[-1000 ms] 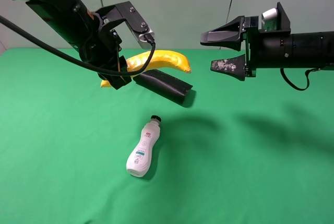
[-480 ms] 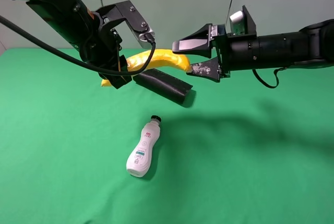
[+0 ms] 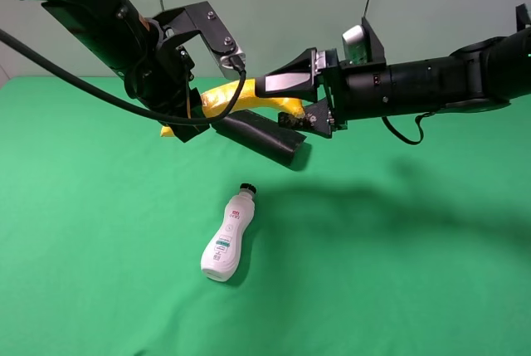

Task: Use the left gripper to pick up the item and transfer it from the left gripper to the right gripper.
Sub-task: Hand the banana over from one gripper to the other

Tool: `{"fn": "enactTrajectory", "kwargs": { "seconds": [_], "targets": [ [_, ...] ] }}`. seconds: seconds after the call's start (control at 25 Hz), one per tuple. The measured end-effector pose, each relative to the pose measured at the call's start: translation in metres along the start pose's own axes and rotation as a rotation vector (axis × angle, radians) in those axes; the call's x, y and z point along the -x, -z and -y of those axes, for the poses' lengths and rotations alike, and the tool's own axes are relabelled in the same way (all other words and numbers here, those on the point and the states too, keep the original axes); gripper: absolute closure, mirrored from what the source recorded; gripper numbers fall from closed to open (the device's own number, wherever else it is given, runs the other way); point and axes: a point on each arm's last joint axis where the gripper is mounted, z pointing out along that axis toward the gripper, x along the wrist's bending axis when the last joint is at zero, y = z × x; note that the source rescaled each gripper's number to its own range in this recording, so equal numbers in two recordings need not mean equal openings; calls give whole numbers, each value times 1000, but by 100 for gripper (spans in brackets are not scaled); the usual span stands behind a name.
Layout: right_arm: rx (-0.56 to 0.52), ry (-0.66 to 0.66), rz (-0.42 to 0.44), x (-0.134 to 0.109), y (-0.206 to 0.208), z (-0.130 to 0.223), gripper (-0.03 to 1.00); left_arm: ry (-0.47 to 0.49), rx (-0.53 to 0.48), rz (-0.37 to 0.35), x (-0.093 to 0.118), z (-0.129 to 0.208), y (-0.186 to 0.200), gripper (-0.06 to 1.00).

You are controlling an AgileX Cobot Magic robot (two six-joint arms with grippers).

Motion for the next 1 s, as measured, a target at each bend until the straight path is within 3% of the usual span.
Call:
{"fn": "enactTrajectory", "kwargs": {
  "seconds": [0.68,1.0],
  "targets": [
    [28,11,-34,-3,0,-2,-2,-3,5,-4,0,0,0,94],
    [28,12,-33,-2,0,-2,49,-4,6,-5,0,-1,0,94]
  ]
}}
